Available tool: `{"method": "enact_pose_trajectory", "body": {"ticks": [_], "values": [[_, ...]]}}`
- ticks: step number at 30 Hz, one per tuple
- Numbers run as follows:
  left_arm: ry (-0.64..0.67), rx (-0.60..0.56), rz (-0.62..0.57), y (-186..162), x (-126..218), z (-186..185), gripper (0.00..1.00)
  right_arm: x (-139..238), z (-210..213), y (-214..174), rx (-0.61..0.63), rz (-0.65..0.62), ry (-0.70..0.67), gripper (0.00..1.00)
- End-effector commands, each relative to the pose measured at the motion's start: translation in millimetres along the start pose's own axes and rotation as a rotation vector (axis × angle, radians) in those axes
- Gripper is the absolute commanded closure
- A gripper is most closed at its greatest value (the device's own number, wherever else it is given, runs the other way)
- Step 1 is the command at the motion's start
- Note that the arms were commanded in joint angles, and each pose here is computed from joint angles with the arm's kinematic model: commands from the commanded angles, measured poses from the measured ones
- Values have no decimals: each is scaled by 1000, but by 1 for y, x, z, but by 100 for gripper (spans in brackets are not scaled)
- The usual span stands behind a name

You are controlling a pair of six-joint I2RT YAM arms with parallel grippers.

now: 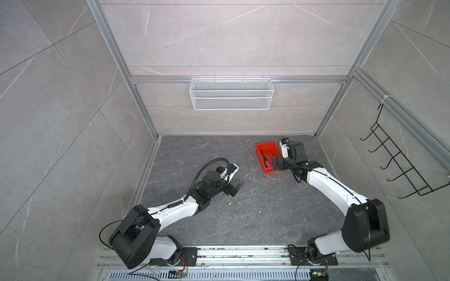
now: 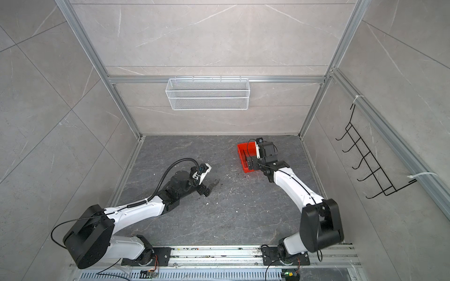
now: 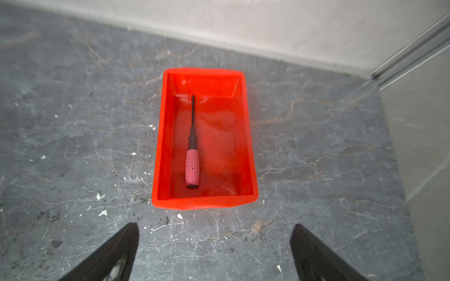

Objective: Put the screwdriver in the bin

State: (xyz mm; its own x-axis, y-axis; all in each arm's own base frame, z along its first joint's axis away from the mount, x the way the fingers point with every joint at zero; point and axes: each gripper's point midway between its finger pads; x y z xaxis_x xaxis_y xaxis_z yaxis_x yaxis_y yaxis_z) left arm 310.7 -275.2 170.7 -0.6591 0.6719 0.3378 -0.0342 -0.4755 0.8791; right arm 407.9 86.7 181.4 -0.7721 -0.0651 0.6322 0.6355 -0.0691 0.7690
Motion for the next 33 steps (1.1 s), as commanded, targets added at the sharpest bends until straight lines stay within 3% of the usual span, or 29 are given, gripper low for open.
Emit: {"method": "enact_pose_trajectory", "body": {"ticks": [1,7,10,16,26,33], "values": [[133,37,-2,-6,19,37,0,23,-3,8,-14,-153,30,1],[459,115,165,-66,63,110,0,47,-25,-17,-66,-333,6,1],[584,162,260,-99,90,138,0,41,-36,-31,-83,-364,-32,1],[784,141,322,-143,126,168,1,13,-51,-58,-85,-404,-69,1],[849,287,289,-196,127,188,0,-21,-61,-71,-89,-392,-22,1],[776,419,297,-220,122,198,0,-39,-64,-77,-115,-338,21,1]]}}
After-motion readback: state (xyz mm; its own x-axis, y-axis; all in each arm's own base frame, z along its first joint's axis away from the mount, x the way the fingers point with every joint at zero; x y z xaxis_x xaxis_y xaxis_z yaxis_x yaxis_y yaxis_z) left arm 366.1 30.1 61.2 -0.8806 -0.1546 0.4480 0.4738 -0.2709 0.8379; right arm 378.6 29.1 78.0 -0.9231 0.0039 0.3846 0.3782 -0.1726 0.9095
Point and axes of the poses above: each gripper's point midway between its finger pads, its own x axis back along the fingers, its own z axis along the line the jaws close on, y = z × x, and after that the axes turned 14 degrees about -x, right-handed
